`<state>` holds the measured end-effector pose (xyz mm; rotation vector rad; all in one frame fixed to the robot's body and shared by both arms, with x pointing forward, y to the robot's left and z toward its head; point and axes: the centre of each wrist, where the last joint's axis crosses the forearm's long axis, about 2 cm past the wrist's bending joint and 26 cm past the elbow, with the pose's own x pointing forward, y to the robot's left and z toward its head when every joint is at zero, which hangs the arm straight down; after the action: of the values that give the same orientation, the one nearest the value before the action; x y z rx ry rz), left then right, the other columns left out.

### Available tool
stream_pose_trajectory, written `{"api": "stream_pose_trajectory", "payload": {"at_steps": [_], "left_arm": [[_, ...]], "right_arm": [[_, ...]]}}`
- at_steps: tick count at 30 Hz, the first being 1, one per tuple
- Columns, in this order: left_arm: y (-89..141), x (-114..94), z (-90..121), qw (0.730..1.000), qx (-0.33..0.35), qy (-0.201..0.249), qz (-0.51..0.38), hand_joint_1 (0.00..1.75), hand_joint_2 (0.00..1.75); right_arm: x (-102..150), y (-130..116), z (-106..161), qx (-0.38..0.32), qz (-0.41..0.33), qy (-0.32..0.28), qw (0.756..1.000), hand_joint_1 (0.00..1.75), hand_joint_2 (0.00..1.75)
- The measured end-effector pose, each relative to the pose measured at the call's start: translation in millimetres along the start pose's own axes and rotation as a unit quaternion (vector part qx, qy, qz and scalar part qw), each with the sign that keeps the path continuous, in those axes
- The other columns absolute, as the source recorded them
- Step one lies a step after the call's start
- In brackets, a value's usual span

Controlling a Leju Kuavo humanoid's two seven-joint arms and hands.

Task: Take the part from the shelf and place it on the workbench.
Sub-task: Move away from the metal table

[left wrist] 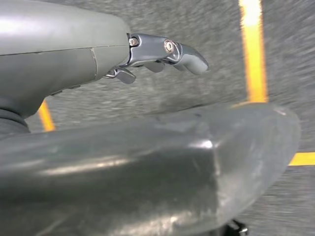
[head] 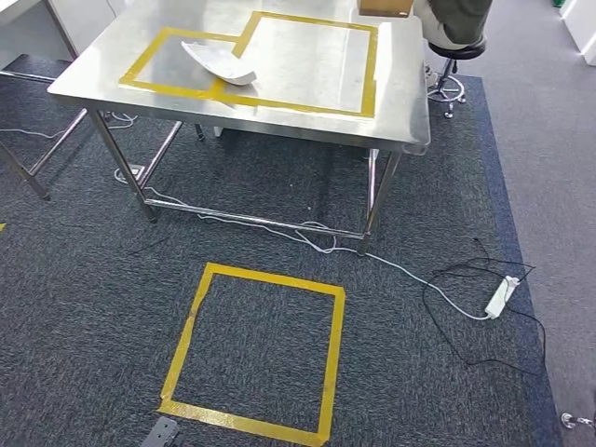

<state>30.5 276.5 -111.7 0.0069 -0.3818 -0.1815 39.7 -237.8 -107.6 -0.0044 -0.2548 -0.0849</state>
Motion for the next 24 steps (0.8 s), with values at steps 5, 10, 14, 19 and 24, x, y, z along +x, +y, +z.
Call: {"api": "stream_pose_trajectory", "payload": {"at_steps": [5,10,14,19,24], "left_arm": [[-5,7,-1,1.0,-0.005,0.025,0.009,0.0,0.0],[-10,11,-2,0.999,-0.017,0.028,0.023,0.0,0.0],[-11,9,-2,0.999,-0.017,0.034,0.034,0.0,0.0],[-12,9,-1,0.996,-0.028,0.038,0.073,0.0,0.0],[-13,8,-1,0.994,-0.026,0.039,0.097,0.0,0.0]], "right_arm": [[5,1,-1,0.005,-0.003,0.004,1.0,0.0,0.0],[5,0,-1,0.008,-0.004,0.008,1.0,0.0,0.0],[6,0,-1,0.008,-0.004,0.01,1.0,0.0,0.0],[6,0,-1,0.01,0.0,0.011,1.0,0.0,0.0],[2,-1,0,0.004,0.013,0.026,1.0,0.0,0.0]]}}
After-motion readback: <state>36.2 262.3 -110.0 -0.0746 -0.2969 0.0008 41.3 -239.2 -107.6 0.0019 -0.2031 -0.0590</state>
